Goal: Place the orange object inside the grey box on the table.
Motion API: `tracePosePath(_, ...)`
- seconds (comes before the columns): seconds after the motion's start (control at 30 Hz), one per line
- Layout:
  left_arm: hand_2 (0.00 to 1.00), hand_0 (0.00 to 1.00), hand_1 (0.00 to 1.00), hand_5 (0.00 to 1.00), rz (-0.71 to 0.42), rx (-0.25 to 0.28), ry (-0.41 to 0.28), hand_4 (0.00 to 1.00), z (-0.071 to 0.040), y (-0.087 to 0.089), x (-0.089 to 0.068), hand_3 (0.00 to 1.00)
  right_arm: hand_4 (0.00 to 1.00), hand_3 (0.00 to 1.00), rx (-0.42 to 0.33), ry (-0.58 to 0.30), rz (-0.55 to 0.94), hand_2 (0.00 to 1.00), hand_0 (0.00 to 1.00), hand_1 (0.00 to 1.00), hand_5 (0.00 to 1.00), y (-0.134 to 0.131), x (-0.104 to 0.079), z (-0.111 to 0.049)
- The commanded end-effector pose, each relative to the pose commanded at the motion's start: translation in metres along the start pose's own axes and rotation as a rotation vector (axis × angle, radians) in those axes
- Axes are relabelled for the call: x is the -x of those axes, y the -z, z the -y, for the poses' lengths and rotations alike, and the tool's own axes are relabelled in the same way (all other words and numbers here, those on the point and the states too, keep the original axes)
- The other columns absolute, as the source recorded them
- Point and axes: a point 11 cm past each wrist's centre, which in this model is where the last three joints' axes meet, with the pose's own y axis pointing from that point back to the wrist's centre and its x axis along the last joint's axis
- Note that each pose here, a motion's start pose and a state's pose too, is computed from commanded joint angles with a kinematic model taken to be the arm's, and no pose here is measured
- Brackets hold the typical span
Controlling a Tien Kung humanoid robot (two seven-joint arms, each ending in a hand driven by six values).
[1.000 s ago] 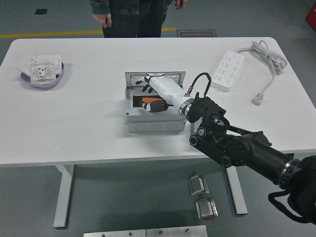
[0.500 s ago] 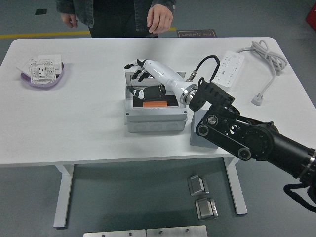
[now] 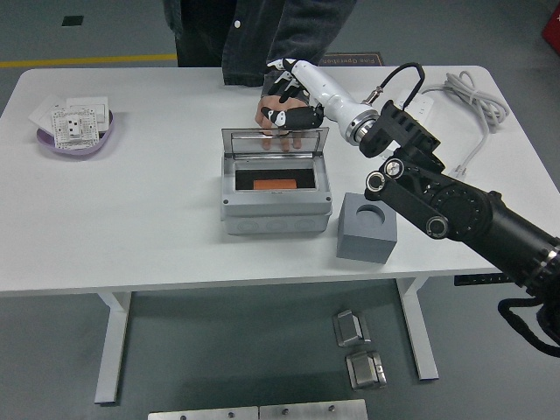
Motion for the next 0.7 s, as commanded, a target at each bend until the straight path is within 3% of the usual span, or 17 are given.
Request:
tracePosePath(0.33,0.529,0.626,0.547,0.108,-0.003,0.008,0.002,0.405,0.000,-0.003,0.001,0.579,0.666,0.721,0.001,0.057,-0.010,0.597,0.611,0.500,0.163,-0.006,0.026,-0.011)
tracePosePath(0.7,0.528,0.627,0.547,0.111,-0.010,0.011,0.006,0.401,0.000,-0.003,0.003,0.579,0.655,0.722,-0.019,0.102,-0.021,0.596,0.612,0.499,0.181,-0.011,0.038,-0.034)
